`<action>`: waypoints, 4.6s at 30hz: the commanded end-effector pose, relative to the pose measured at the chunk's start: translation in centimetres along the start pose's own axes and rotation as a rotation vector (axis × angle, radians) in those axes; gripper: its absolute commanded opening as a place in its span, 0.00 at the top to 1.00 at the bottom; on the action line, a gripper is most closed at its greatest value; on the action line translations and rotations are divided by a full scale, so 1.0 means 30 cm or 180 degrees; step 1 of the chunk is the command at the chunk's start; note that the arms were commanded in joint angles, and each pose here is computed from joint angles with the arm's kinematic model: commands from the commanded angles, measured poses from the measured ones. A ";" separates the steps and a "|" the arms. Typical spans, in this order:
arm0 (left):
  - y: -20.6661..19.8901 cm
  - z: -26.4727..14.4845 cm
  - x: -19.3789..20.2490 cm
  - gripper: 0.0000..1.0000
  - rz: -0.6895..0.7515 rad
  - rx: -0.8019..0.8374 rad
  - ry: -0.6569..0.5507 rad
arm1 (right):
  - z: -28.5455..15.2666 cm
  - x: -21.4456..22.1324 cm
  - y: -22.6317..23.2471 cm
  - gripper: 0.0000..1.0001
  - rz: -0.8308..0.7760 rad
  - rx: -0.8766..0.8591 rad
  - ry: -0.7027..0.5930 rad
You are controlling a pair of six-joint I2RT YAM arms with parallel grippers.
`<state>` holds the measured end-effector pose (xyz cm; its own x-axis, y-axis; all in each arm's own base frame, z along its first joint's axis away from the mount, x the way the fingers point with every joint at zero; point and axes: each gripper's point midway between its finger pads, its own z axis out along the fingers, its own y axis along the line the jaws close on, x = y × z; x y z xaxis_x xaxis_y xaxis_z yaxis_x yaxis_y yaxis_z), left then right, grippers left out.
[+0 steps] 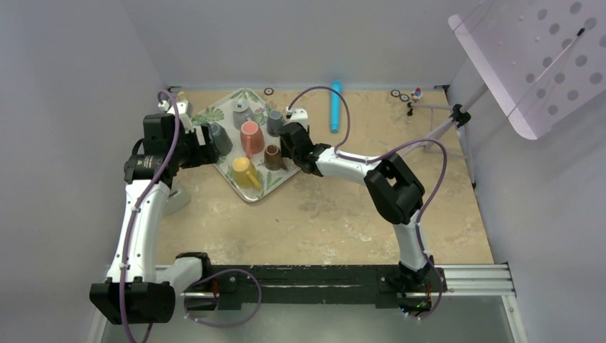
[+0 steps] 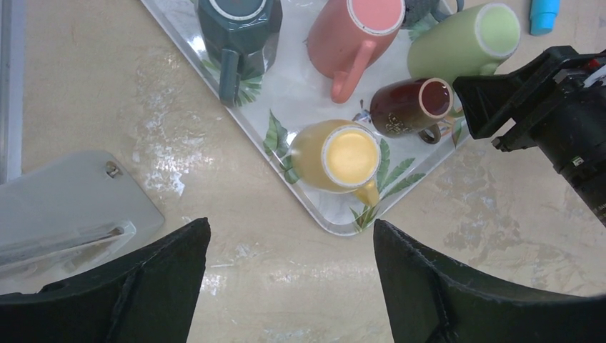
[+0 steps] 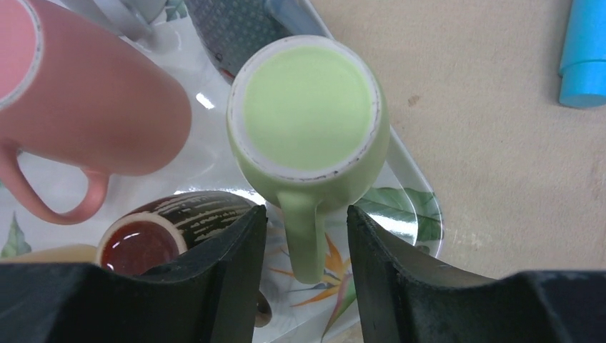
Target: Turn the mug right side up
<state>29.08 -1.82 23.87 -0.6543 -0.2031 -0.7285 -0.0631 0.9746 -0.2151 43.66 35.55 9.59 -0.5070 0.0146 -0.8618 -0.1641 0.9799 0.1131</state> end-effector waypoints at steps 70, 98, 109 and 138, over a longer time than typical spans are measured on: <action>-0.589 -0.206 -0.282 1.00 -0.0260 0.2556 -0.0143 | -0.841 -0.568 0.289 0.63 0.1424 -0.3529 -0.0461; 0.092 -0.042 0.413 1.00 0.2541 0.0532 0.1649 | -0.705 -0.424 0.091 0.31 0.0700 -0.2186 -0.0318; 0.150 0.082 0.541 1.00 0.2706 0.0507 0.1734 | -0.699 -0.398 0.068 0.31 0.0709 -0.2126 -0.0345; -0.392 -0.019 0.224 0.38 0.3641 0.2774 0.0195 | -0.657 -0.431 -0.086 0.25 0.0780 -0.1815 -0.0395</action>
<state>20.93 -12.51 22.70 -0.2741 0.6399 -0.7179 0.9355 0.3505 -0.0448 33.08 31.58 28.36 -0.5251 0.2188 -0.8225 -0.5287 0.6734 0.5167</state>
